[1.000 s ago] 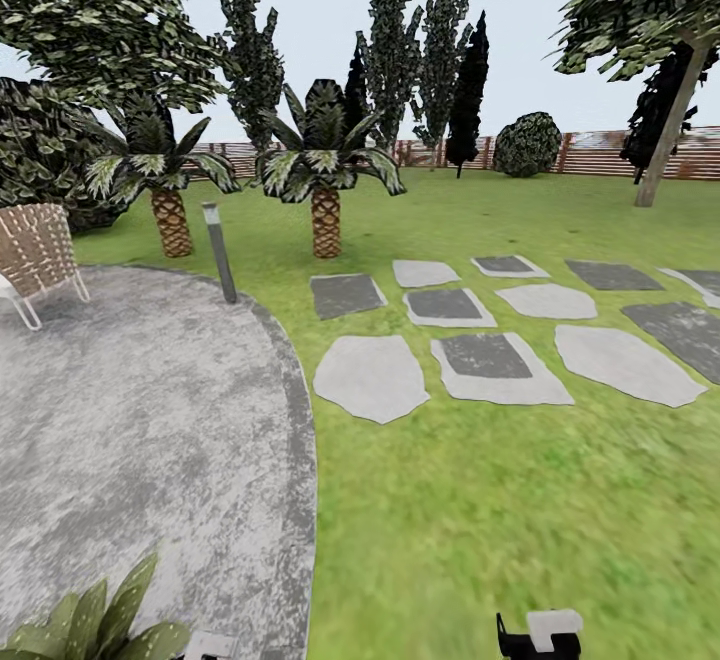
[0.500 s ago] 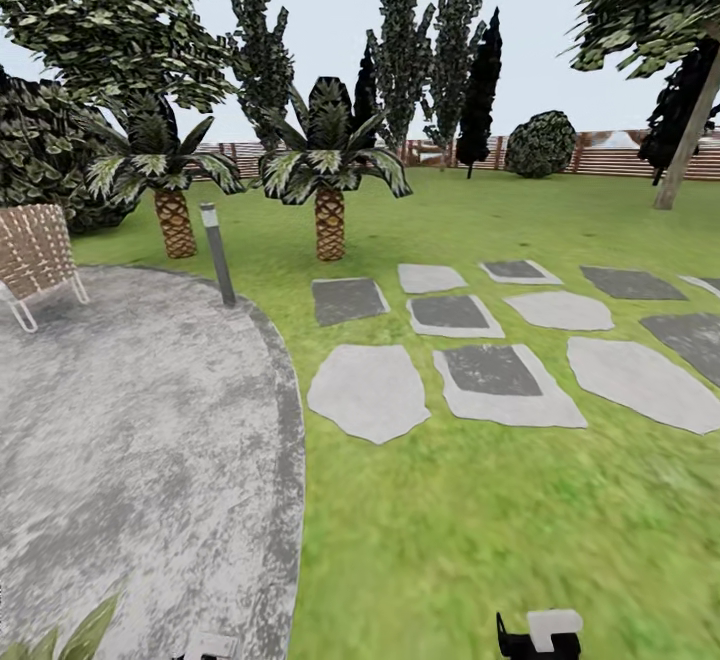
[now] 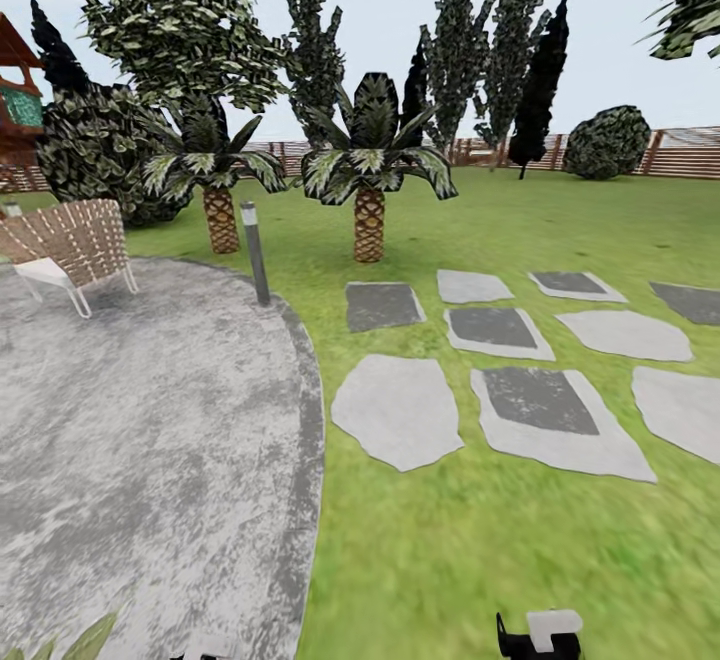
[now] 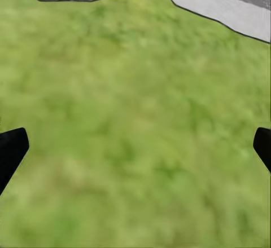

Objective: Pick up the pesticide atomizer in the garden and spray insectifuge to fully cover both potted plants in the garden.

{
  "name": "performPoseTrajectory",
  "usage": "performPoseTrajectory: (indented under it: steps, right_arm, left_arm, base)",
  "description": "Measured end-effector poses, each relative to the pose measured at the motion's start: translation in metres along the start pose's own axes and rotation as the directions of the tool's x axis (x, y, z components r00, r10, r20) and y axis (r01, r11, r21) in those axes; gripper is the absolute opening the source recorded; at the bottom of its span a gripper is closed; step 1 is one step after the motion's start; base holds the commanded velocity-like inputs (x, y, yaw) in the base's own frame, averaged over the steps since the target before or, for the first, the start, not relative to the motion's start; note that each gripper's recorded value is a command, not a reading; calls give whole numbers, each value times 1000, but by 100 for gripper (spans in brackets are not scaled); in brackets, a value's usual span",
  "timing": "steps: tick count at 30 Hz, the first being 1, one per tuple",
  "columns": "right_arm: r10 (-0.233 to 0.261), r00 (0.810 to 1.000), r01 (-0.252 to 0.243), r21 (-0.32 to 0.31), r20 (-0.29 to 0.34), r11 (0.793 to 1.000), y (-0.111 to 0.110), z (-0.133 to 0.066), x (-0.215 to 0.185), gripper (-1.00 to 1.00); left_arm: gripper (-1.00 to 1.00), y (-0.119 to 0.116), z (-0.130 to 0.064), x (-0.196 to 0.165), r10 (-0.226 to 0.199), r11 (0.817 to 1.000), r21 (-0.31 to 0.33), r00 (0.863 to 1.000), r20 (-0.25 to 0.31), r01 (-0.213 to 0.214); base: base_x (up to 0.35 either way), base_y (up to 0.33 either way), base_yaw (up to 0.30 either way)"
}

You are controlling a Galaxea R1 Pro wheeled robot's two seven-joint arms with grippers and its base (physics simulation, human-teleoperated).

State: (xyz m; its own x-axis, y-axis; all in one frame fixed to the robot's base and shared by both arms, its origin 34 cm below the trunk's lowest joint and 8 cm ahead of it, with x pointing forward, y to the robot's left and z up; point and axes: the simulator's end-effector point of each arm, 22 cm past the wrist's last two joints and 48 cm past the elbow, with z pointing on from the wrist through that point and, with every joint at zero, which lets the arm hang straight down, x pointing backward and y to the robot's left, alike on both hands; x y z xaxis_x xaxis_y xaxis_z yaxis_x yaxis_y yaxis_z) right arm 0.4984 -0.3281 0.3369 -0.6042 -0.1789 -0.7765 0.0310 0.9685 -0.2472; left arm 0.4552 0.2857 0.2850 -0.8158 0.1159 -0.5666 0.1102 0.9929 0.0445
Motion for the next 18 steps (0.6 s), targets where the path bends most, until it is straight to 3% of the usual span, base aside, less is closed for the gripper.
performPoseTrajectory:
  steps: [13,18]
  right_arm:
    - [1,1000,-1,-1,0,1000,1,0,0,100]
    - [0,1000,0,-1,1,1000,1,0,0,100]
  left_arm:
    - [-100,0,0,0,0,1000,0,1000,0,0]
    - [-100,0,0,0,0,1000,0,1000,0,0]
  base:
    - [338,-12,270]
    - [317,-126,62]
